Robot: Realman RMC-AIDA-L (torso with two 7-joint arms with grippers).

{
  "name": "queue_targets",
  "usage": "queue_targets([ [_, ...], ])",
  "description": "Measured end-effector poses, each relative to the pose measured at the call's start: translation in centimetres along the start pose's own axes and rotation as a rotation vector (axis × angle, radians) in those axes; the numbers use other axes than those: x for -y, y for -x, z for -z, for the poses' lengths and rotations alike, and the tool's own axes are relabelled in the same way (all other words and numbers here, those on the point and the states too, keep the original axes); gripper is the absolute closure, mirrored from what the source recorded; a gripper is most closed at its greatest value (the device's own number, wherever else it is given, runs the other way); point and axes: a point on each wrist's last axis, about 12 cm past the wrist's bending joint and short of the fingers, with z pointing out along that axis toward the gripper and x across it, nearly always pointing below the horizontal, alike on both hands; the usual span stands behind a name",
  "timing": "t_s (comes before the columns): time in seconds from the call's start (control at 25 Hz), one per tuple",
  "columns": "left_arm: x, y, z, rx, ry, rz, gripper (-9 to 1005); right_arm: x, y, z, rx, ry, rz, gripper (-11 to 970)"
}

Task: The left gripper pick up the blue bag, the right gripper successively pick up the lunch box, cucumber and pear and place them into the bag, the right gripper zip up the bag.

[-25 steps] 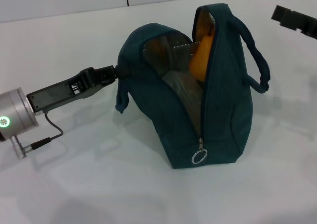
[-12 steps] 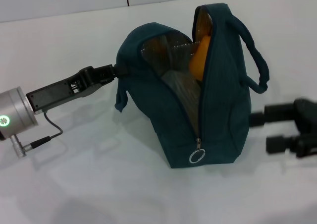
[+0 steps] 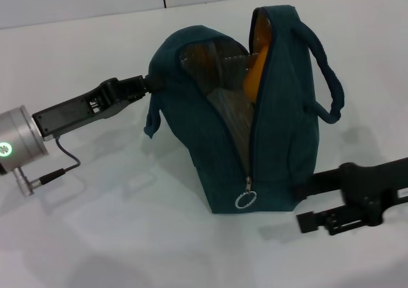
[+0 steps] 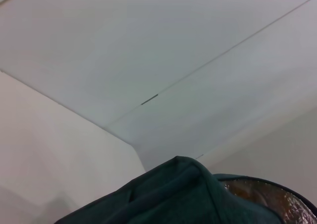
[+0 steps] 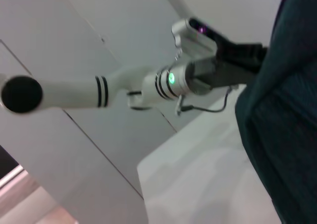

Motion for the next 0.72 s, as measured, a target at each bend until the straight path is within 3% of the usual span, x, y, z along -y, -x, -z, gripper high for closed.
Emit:
queue_targets([
  [0.44, -0.2, -0.2, 0.1, 0.008, 0.011, 0.008, 926, 1.5, 0.7, -3.7, -0.061, -0.029, 0.028, 266],
  [0.72, -0.3, -0.4, 0.2, 0.01, 0.013, 0.016, 927, 1.4, 0.8, -4.7, -0.086, 0.003, 0.019, 266],
])
